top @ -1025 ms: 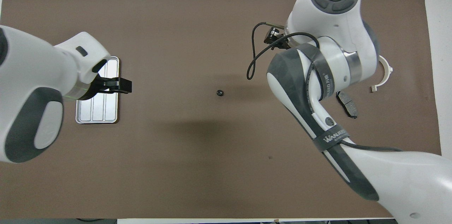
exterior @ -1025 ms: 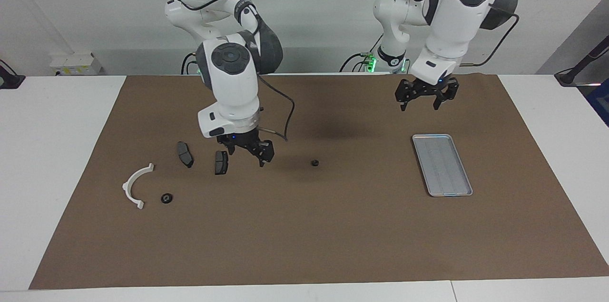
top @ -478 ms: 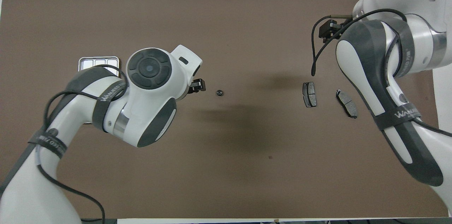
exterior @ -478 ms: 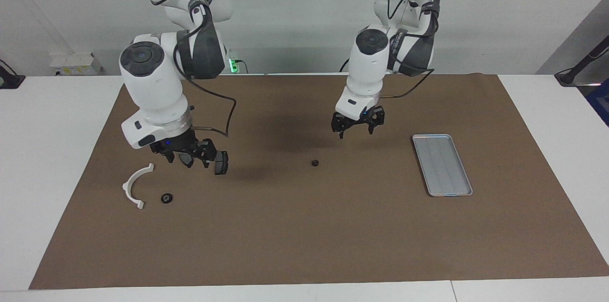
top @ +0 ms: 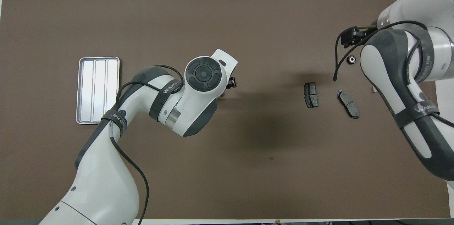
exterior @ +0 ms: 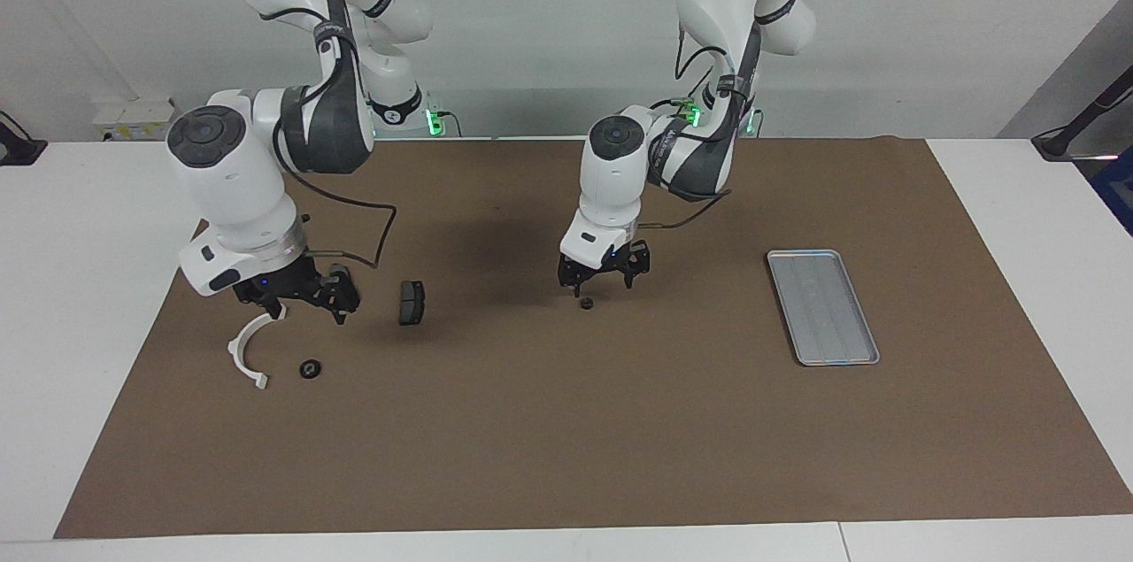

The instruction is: Pick bearing gear from pile to tray

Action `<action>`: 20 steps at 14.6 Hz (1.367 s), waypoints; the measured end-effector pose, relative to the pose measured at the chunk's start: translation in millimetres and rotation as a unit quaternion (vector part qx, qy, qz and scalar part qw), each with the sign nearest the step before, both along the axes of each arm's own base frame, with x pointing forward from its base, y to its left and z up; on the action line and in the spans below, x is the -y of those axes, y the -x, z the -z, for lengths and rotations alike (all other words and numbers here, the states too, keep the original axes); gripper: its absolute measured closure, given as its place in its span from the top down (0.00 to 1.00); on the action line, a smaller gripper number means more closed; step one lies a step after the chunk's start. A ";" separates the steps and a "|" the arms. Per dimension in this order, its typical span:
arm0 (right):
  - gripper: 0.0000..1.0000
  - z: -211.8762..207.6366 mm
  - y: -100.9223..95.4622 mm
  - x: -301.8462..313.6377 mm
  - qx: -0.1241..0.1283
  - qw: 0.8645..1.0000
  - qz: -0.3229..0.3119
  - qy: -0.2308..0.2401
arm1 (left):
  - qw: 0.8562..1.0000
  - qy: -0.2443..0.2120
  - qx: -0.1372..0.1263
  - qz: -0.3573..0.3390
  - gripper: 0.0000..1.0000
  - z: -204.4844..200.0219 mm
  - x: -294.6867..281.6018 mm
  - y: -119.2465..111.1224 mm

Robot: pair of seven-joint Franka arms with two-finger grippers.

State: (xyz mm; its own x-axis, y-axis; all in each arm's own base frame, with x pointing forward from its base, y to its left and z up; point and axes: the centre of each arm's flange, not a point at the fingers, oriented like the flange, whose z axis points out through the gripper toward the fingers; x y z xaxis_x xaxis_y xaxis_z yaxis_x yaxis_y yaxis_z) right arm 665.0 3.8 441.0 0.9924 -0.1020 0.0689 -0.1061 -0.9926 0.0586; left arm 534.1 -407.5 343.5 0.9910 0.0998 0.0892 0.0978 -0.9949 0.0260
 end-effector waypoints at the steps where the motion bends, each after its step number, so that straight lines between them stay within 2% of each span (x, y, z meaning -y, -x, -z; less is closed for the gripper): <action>1: 1.00 10.2 2.8 7.4 -0.003 1.000 0.005 0.000 | 1.000 0.002 0.002 0.000 1.00 1.9 0.3 -0.8; 6: 1.00 55.2 7.3 34.9 0.004 1.000 0.022 -0.003 | 1.000 0.006 0.005 0.001 0.99 17.3 -0.6 0.7; 15: 1.00 143.5 -6.2 55.8 0.008 0.998 0.069 -0.011 | 1.000 -0.008 -0.012 0.008 0.99 50.9 3.2 8.5; 20: 1.00 149.4 -6.7 52.9 0.008 0.994 0.109 -0.015 | 1.000 -0.014 -0.015 0.009 1.00 40.7 8.0 3.6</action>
State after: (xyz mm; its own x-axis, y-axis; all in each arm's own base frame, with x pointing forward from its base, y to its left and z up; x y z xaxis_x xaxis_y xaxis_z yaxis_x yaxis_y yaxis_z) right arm 671.7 -49.1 291.6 0.9450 -0.3175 0.0784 -0.3203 -0.9469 0.0264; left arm 530.5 -415.5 302.8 0.9948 0.0806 0.0617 0.0810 -0.9967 -0.0039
